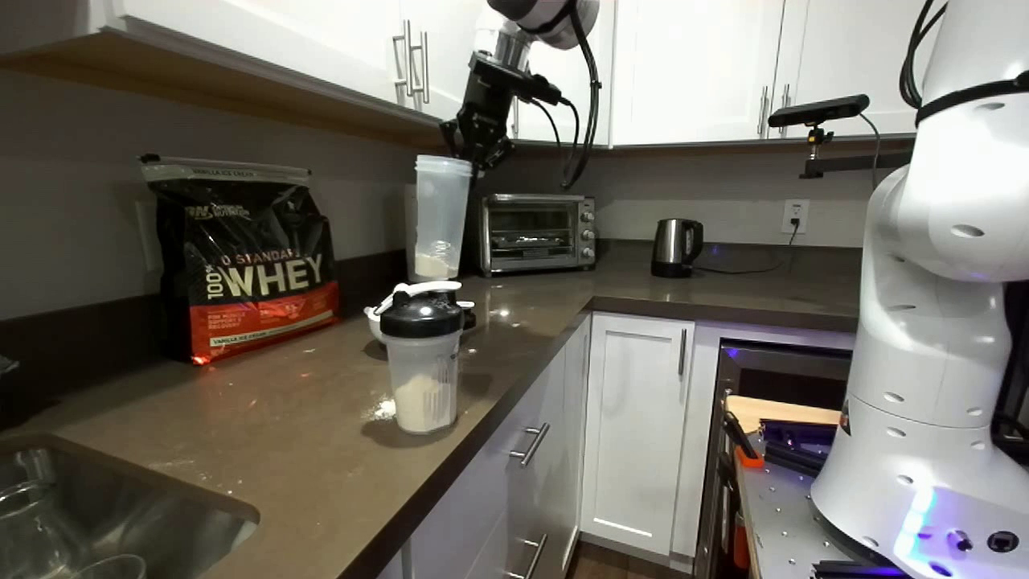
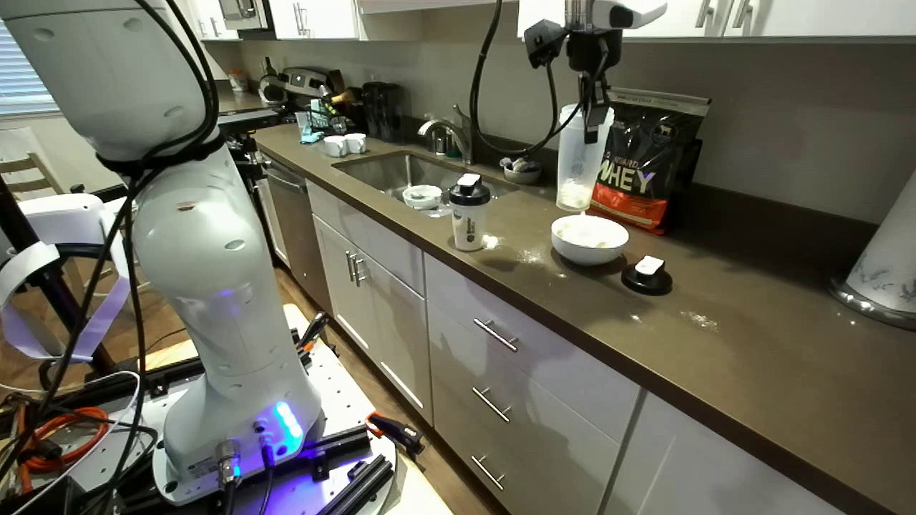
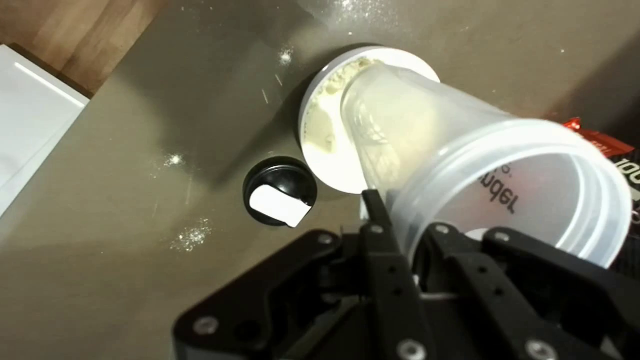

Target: Pick the bottle on the right of the counter and move it to the left

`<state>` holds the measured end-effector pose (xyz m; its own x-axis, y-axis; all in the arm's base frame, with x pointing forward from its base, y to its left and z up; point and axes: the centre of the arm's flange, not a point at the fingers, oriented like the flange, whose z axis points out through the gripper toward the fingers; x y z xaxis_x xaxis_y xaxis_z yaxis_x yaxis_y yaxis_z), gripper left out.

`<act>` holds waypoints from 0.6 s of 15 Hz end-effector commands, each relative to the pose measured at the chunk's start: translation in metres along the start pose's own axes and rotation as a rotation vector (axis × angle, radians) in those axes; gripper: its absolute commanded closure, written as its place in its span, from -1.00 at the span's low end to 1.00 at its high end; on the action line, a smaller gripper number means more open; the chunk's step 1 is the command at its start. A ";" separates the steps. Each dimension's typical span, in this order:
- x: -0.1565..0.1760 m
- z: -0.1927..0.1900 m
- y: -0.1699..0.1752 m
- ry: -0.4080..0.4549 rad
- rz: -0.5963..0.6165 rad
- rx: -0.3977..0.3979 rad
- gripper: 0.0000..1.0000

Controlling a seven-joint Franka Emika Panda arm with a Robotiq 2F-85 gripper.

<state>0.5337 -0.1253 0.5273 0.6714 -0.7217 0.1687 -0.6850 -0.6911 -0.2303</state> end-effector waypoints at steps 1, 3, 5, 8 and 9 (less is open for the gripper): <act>-0.012 -0.003 -0.012 -0.017 -0.040 0.042 0.96; -0.017 -0.002 -0.021 -0.029 -0.054 0.051 0.96; -0.024 -0.001 -0.029 -0.042 -0.068 0.062 0.96; -0.034 0.003 -0.041 -0.060 -0.099 0.073 0.96; -0.038 0.004 -0.045 -0.065 -0.111 0.076 0.96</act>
<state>0.5425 -0.0789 0.5272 0.7293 -0.6681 0.1473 -0.6224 -0.7373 -0.2626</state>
